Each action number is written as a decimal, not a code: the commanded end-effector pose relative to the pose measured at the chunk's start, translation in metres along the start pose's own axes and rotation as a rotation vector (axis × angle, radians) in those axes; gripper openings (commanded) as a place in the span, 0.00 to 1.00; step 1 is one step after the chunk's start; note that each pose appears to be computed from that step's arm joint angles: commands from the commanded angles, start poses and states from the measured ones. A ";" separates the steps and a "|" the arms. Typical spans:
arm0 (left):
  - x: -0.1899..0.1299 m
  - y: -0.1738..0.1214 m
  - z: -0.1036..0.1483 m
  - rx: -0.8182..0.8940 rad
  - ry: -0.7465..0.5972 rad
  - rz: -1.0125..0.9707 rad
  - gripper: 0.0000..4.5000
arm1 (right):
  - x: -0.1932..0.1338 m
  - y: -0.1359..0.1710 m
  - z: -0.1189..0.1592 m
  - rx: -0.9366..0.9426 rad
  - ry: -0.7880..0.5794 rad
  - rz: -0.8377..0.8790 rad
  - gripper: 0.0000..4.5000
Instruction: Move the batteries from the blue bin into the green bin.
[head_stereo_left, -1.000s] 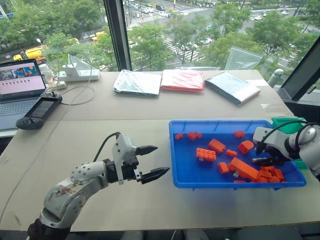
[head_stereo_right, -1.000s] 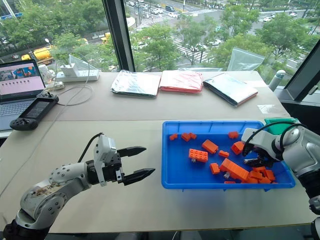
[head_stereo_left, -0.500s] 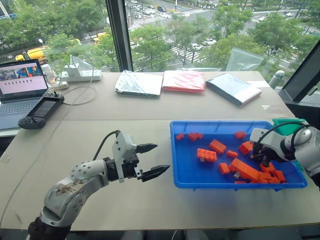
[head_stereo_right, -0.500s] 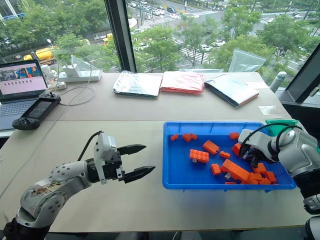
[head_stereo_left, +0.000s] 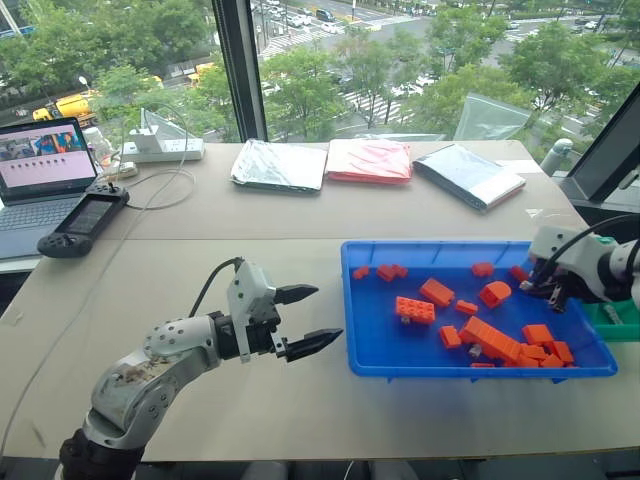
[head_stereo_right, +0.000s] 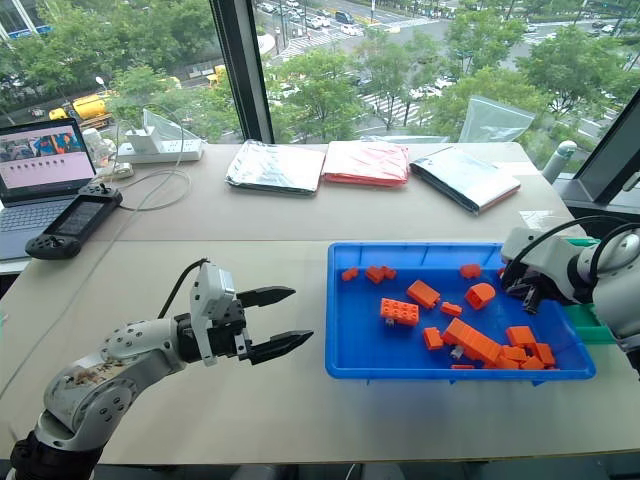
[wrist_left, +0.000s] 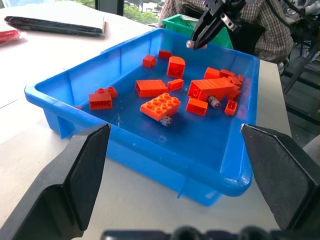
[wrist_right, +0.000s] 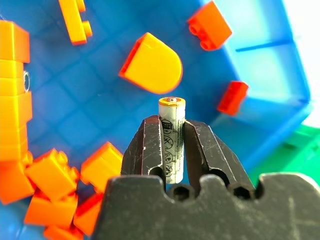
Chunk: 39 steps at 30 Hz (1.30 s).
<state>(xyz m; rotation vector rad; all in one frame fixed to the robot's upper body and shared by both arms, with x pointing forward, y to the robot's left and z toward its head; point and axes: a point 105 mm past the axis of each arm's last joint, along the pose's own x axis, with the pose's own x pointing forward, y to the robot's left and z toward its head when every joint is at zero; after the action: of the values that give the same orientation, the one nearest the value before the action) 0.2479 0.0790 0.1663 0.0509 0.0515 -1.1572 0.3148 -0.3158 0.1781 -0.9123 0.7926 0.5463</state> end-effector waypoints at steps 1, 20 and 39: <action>0.001 -0.004 0.006 0.029 -0.023 -0.022 1.00 | -0.012 -0.003 0.000 0.006 -0.009 -0.033 0.05; 0.002 -0.006 0.005 0.032 -0.019 -0.037 1.00 | -0.061 -0.078 -0.050 0.490 0.044 -0.771 0.05; -0.004 -0.006 0.008 0.066 0.006 -0.082 1.00 | -0.075 0.009 0.065 0.334 -0.418 -0.059 0.99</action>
<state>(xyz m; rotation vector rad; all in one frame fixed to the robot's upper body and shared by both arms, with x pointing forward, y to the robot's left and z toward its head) 0.2434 0.0792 0.1663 0.0894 0.0623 -1.2228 0.3045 -0.2802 0.2527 -0.4899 0.4495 0.3809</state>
